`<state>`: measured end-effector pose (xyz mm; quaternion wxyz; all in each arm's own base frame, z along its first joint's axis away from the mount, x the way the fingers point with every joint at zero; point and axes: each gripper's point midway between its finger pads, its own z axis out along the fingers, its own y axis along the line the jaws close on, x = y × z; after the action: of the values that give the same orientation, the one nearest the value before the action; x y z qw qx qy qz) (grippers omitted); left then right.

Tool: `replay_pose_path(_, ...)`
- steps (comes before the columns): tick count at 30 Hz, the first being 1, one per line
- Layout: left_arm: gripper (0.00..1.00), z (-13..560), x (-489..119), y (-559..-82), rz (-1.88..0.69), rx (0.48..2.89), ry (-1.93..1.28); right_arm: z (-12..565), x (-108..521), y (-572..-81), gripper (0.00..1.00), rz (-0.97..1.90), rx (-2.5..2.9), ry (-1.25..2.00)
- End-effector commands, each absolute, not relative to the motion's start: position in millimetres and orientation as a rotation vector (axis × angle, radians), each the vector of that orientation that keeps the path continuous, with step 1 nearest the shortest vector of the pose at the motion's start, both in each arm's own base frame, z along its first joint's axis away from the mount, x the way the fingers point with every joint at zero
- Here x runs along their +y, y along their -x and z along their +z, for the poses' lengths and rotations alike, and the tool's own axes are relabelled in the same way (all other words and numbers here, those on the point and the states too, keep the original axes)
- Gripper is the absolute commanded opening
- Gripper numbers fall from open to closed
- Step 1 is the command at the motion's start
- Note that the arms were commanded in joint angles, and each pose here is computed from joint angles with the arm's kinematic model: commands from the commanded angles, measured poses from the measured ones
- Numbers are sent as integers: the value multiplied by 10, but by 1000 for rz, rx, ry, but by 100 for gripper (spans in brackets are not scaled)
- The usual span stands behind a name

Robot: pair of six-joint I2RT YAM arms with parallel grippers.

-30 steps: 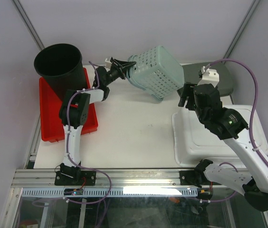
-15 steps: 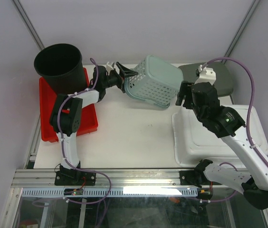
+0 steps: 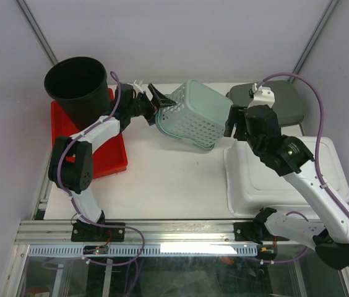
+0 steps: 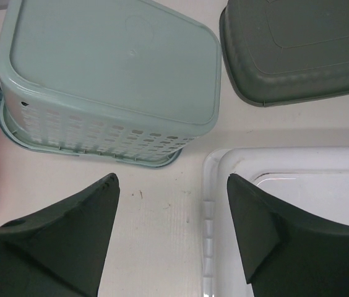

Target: Turn the large container upside down

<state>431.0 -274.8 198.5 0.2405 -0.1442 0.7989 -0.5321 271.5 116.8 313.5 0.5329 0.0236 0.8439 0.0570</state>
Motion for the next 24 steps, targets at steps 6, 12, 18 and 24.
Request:
replay_pose_path(6, 99, 1777, -2521, -4146, -1223, 2275, 301, 3208, 1369, -2800, 75, 246, 1982, -56)
replay_pose_path(12, 99, 1868, -2559, -4097, -1261, 2262, 265, 3280, 1858, -2825, 76, 489, 1992, 42)
replay_pose_path(18, 99, 1884, -2614, -4027, -1280, 2265, 239, 3408, 2291, -3108, 75, 560, 1987, 24)
replay_pose_path(24, 99, 1926, -2680, -3968, -1301, 2265, 211, 3484, 2460, -3453, 77, 467, 1980, -63)
